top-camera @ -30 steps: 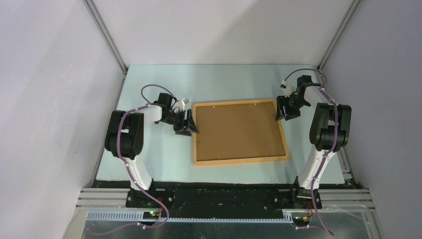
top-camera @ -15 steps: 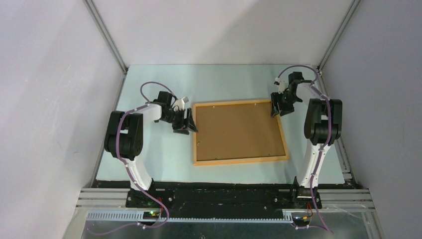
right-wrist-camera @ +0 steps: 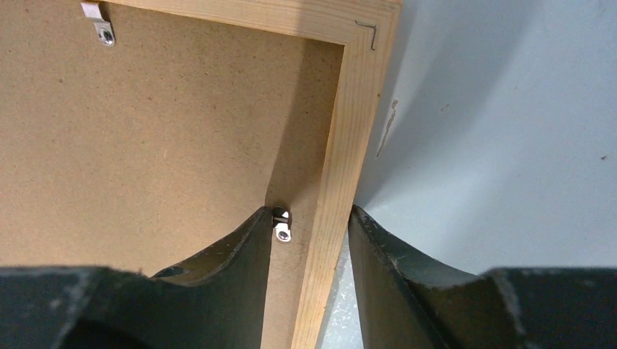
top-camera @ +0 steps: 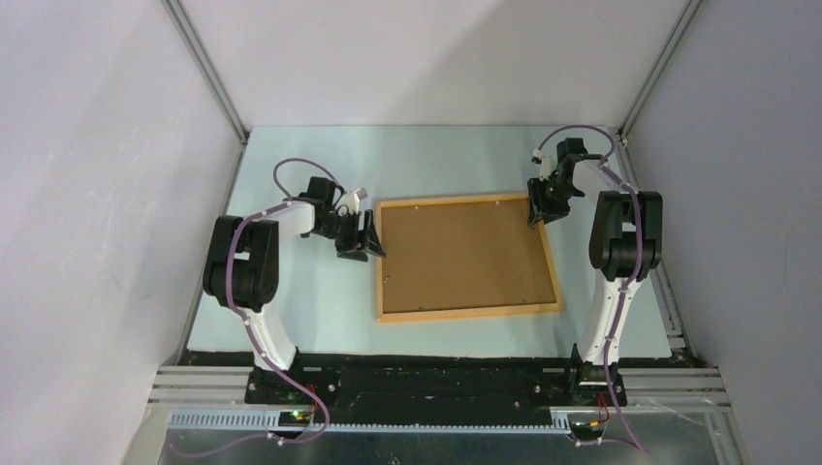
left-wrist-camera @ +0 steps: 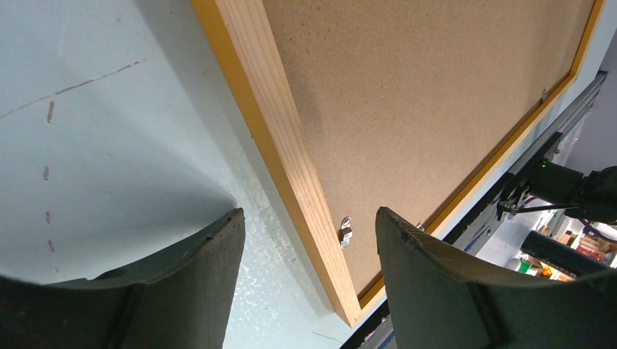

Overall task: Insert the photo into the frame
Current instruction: Adjust the photo frame at the center of the board, then install the photo frame at the center of the board.

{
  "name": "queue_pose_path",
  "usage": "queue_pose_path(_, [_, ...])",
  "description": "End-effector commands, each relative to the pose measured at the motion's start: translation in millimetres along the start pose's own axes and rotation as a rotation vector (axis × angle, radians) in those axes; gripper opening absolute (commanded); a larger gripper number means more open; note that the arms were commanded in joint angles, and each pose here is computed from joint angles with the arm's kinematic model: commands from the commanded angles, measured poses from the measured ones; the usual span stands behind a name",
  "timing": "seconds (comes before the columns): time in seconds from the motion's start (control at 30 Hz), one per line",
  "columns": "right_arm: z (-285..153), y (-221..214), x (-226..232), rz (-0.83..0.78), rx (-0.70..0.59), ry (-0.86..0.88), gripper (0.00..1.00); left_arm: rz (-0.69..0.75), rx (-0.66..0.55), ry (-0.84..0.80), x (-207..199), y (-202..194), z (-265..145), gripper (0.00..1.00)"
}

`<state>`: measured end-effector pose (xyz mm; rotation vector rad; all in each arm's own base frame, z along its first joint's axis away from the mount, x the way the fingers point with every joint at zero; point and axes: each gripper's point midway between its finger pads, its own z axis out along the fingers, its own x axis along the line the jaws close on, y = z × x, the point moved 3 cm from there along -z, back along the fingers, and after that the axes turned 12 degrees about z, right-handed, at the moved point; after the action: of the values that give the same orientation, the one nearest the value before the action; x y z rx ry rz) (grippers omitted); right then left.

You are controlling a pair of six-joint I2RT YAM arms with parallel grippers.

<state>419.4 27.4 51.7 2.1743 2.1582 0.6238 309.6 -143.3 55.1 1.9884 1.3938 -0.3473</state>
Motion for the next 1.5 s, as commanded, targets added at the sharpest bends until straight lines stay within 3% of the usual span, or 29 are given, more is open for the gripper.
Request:
queue_pose_path(0.0, [1.2, 9.0, -2.1, -0.001, -0.029, -0.016, 0.44, 0.052, -0.001, 0.066, 11.6, 4.1, -0.3, 0.73])
queue_pose_path(0.4, [-5.3, 2.8, -7.4, 0.012, -0.024, 0.027, 0.35, 0.051, 0.000, 0.065, 11.6, 4.5, -0.2, 0.73])
queue_pose_path(1.0, [-12.7, -10.1, -5.3, -0.031, 0.013, 0.105, 0.30, 0.047, 0.002, 0.069, 12.8, 4.5, -0.8, 0.73])
queue_pose_path(1.3, [-16.4, -11.6, -11.4, -0.033, 0.018, 0.113, 0.32, 0.043, 0.004, 0.070, 13.9, 4.2, -0.4, 0.73])
queue_pose_path(1.47, [-22.4, -5.0, -12.4, 0.008, -0.010, 0.123, 0.44, 0.044, 0.003, 0.075, 14.1, 5.0, -1.0, 0.73])
